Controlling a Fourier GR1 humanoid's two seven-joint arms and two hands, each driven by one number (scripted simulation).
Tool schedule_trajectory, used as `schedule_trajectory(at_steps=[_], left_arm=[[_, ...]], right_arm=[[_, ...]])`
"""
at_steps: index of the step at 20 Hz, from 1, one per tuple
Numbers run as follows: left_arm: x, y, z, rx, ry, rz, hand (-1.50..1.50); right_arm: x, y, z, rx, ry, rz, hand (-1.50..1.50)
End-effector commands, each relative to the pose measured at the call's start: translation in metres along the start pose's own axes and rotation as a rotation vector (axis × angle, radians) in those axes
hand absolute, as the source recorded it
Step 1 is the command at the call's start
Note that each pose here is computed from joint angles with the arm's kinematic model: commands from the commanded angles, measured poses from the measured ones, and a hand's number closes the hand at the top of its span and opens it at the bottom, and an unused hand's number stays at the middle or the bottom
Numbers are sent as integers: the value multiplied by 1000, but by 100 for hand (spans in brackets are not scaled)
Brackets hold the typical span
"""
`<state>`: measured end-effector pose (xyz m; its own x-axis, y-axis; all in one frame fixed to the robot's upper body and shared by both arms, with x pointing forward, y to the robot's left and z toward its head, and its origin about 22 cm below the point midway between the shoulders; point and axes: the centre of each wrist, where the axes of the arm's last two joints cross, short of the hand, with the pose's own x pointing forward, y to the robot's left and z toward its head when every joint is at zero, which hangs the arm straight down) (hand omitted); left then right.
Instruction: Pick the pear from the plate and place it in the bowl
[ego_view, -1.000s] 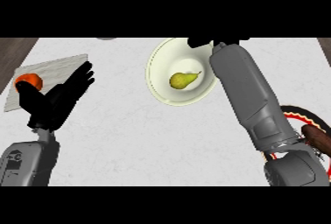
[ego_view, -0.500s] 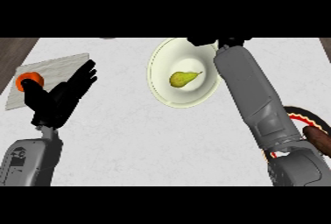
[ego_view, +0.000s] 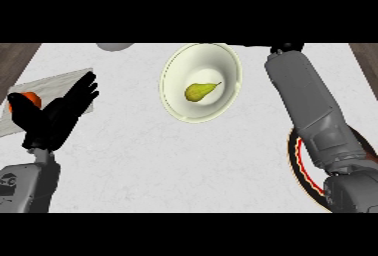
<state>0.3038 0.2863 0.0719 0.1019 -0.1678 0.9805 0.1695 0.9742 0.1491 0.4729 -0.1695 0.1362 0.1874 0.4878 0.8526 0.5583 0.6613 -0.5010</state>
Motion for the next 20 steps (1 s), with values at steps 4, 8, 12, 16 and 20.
schedule_trajectory(at_steps=[4, 8, 12, 16, 20], left_arm=[[-16, 10, 14, 73, 40, 11, 0], [-24, 19, 19, 97, 57, 20, 0], [-29, 22, 27, 102, 86, 21, 0], [-36, 26, 35, 116, 78, 21, 0], [-27, 23, 28, 139, 88, 31, 0]], right_arm=[[-17, -1, 9, 72, -163, 27, -150], [-21, -13, 15, 141, -252, -13, -150], [-14, -13, 42, 179, -327, -138, -150], [-15, -30, 57, 300, -356, -239, -150], [-21, -50, 78, 361, -376, -365, -150]])
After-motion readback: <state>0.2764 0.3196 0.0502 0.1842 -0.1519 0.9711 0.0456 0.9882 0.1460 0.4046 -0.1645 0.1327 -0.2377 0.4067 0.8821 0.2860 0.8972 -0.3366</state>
